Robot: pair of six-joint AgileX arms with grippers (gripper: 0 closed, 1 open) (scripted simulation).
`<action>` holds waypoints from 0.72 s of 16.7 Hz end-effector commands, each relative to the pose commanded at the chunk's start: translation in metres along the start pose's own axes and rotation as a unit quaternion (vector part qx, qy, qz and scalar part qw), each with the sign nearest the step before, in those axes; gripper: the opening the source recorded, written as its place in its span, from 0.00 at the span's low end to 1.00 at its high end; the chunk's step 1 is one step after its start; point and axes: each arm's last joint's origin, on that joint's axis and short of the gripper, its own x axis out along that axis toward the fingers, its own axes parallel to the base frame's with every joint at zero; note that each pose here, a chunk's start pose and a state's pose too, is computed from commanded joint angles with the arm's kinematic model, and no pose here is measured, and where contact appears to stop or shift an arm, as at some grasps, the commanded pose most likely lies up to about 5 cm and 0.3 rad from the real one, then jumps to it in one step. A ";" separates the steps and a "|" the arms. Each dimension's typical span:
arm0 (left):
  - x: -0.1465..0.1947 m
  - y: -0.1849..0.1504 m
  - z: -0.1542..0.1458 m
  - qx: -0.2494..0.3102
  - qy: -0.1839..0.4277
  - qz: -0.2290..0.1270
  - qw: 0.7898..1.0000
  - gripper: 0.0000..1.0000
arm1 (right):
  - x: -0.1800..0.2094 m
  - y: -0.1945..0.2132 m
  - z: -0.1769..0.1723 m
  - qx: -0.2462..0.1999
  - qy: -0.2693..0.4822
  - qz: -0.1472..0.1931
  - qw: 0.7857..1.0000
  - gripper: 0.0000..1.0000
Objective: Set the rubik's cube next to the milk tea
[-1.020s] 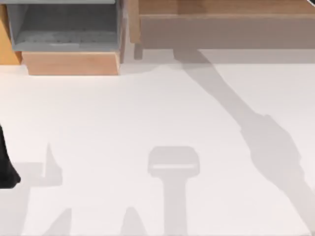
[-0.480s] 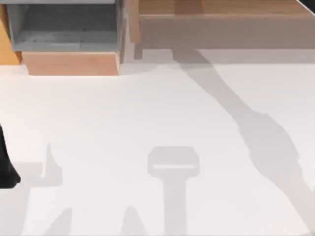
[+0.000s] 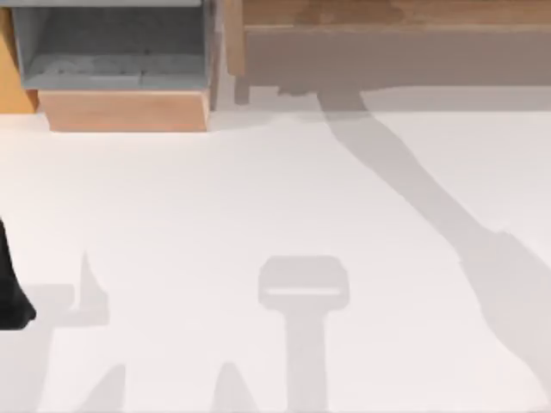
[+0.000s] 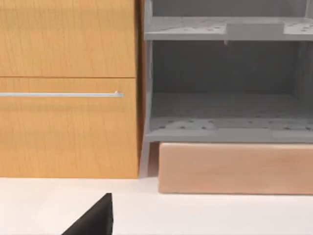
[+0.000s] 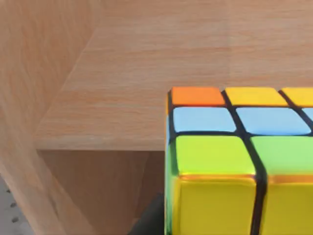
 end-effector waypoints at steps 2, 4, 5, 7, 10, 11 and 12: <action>0.000 0.000 0.000 0.000 0.000 0.000 1.000 1.00 | -0.017 -0.007 -0.030 0.001 0.086 0.009 0.996 0.00; 0.000 0.000 0.000 0.000 0.000 0.000 1.000 1.00 | -0.033 -0.016 -0.068 0.003 0.182 0.010 0.983 0.00; 0.000 0.000 0.000 0.000 0.000 0.000 1.000 1.00 | -0.042 -0.021 -0.088 0.004 0.230 0.008 0.973 0.00; 0.000 0.000 0.000 0.000 0.000 0.000 1.000 1.00 | -0.060 -0.032 -0.129 0.007 0.322 0.002 0.947 0.00; 0.000 0.000 0.000 0.000 0.000 0.000 1.000 1.00 | -0.089 -0.050 -0.188 0.014 0.443 -0.019 0.896 0.00; 0.000 0.000 0.000 0.000 0.000 0.000 1.000 1.00 | -0.097 -0.057 -0.206 0.016 0.477 -0.029 0.878 0.00; 0.000 0.000 0.000 0.000 0.000 0.000 1.000 1.00 | -0.106 -0.063 -0.222 0.018 0.508 -0.039 0.860 0.00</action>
